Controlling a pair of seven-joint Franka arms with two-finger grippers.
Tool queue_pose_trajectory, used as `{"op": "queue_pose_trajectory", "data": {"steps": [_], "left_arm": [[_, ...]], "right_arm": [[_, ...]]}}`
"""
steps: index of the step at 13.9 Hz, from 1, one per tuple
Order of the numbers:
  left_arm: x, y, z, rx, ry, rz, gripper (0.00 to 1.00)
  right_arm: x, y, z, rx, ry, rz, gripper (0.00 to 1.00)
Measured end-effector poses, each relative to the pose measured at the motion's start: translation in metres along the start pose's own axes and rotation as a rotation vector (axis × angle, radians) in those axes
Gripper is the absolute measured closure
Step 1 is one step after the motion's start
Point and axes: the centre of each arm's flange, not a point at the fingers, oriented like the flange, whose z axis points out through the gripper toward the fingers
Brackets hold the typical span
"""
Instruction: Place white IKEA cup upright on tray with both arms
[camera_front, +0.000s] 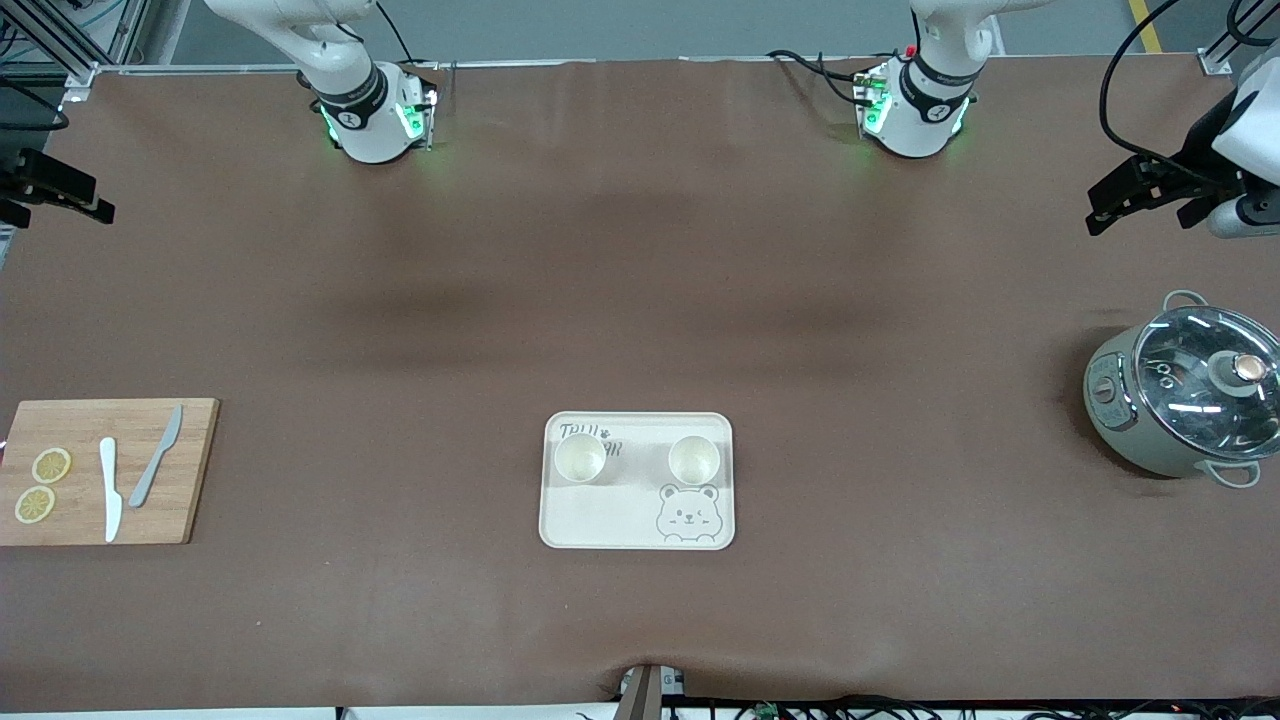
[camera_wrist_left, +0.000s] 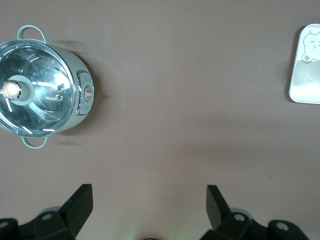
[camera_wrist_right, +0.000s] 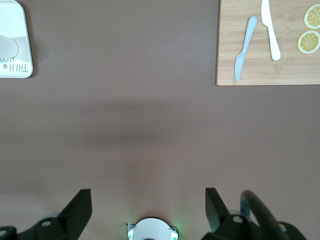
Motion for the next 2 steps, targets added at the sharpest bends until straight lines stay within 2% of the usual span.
{"op": "queue_pose_trajectory", "data": {"steps": [2], "left_arm": [[-0.0002, 0.0001, 0.0, 0.0, -0.001, 0.0, 0.0]], "right_arm": [[-0.0003, 0.0002, 0.0008, 0.001, -0.004, 0.002, 0.0]]}}
